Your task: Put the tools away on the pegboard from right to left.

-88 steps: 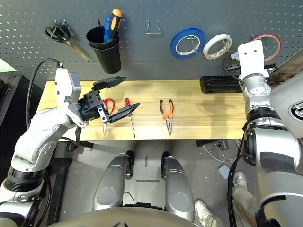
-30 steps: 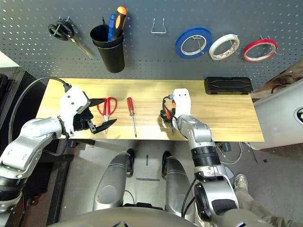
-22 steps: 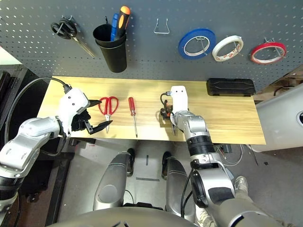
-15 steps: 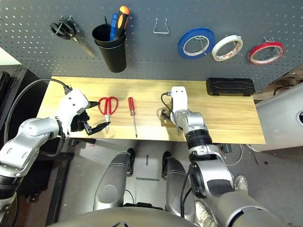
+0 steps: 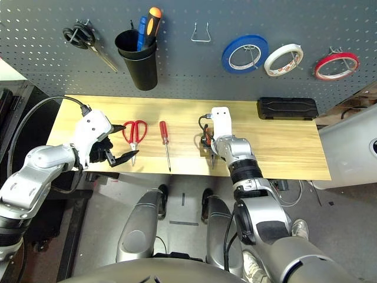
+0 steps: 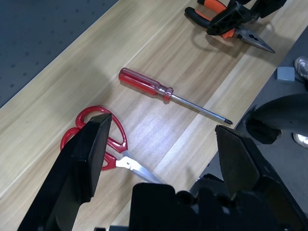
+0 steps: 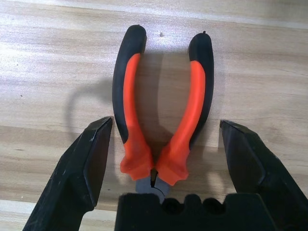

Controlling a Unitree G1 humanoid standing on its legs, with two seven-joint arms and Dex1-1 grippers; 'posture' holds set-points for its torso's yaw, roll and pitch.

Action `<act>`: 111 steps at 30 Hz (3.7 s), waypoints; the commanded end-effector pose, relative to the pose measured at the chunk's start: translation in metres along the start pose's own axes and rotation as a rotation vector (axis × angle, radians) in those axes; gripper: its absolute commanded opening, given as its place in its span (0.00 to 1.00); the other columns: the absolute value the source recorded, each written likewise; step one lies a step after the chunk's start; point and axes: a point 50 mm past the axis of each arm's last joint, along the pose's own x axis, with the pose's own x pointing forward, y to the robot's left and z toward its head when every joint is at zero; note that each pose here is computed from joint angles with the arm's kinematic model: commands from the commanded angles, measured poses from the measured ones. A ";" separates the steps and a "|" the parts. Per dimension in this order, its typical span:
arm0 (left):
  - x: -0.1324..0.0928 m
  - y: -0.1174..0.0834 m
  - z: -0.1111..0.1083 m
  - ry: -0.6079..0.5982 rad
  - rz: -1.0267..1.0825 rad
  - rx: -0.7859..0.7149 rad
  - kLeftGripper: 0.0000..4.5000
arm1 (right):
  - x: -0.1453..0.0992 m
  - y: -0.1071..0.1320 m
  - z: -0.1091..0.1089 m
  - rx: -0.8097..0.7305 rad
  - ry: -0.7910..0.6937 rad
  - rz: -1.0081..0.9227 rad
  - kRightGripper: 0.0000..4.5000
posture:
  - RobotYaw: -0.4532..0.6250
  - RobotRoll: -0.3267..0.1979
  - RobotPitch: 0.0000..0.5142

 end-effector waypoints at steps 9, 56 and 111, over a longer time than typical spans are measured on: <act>0.002 -0.003 -0.006 0.034 -0.012 -0.011 1.00 | 0.006 -0.002 -0.020 0.029 0.063 0.012 0.65 | 0.77 0.62 0.58; -0.028 0.009 0.083 -0.695 0.079 -0.050 1.00 | -0.133 -0.008 0.060 -0.620 -1.385 0.093 0.65 | 0.73 0.62 0.56; -0.022 0.003 0.074 -0.634 0.077 -0.054 1.00 | -0.135 0.041 0.160 -0.345 -1.612 0.067 1.00 | 0.77 0.62 0.54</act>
